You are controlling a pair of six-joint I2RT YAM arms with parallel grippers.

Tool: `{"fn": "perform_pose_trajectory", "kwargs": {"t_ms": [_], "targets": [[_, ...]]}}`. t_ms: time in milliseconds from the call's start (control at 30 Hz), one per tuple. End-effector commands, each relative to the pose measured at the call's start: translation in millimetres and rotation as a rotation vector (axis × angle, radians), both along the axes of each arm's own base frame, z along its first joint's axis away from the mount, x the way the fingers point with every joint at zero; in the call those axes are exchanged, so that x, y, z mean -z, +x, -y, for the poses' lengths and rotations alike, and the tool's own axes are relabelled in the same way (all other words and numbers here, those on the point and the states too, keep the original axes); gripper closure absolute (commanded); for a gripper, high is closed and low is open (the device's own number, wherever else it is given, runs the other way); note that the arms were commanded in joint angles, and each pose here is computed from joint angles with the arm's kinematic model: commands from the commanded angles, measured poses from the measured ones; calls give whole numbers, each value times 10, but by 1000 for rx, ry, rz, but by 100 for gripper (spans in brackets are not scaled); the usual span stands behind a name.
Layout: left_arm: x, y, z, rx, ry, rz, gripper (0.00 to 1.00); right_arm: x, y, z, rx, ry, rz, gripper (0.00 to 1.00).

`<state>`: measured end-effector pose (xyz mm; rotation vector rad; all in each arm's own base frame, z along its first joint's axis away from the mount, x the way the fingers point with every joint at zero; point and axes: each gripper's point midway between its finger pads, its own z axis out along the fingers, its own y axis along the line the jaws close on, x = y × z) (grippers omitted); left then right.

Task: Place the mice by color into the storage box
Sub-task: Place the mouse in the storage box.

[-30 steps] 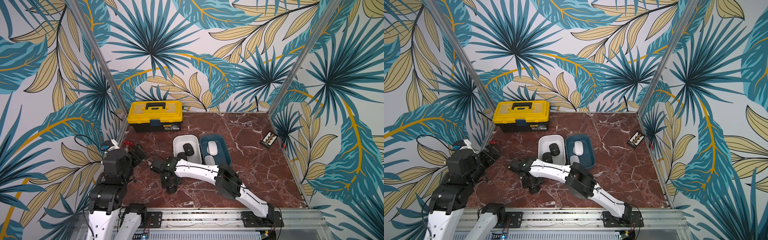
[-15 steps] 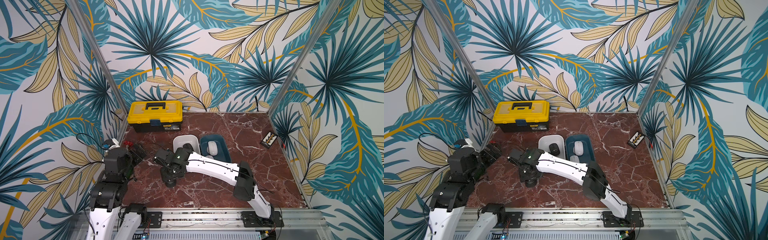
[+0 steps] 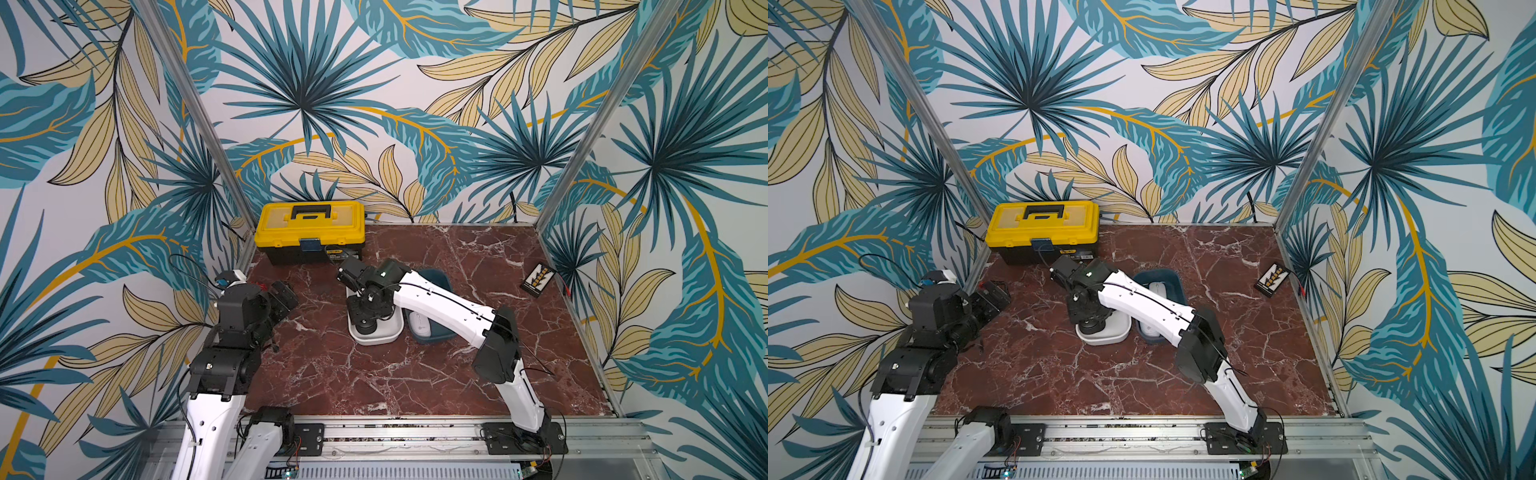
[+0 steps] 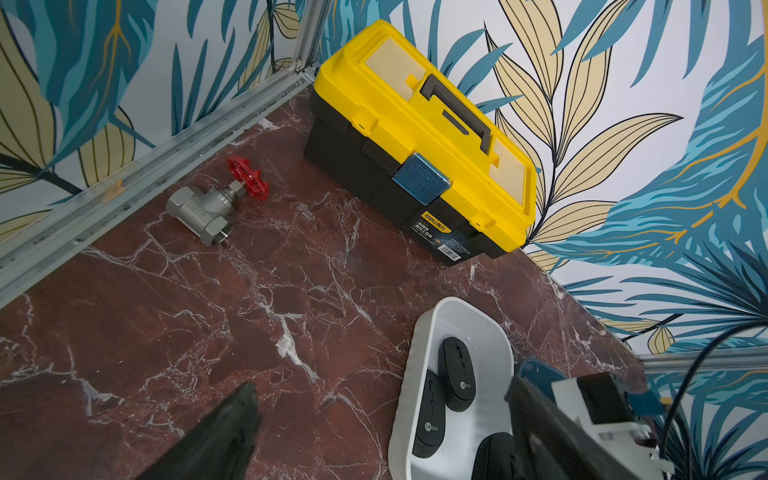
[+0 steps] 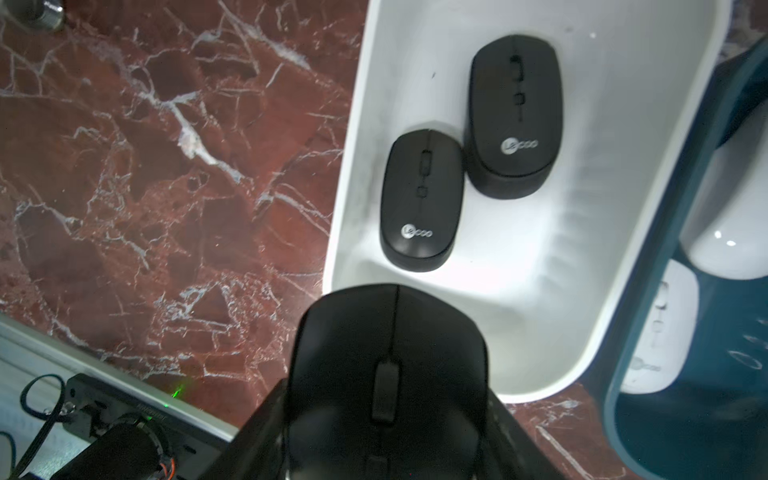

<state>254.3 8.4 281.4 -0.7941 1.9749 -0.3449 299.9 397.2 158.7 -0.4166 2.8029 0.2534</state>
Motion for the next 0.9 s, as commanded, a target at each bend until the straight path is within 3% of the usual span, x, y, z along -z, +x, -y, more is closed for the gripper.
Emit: {"fn": "perform_pose_trajectory", "kwargs": {"t_ms": [0,267,867], "targets": [[92,116,-7,-2,0,-2,5,-23,144,93,-32,-19,24,45],[238,401,0,-11,-5,-53,5,348,559,251,1,-50,-2,44],[468,750,127,17,-25,-103,3,1004,523,380,28,-113,-99,44]]}}
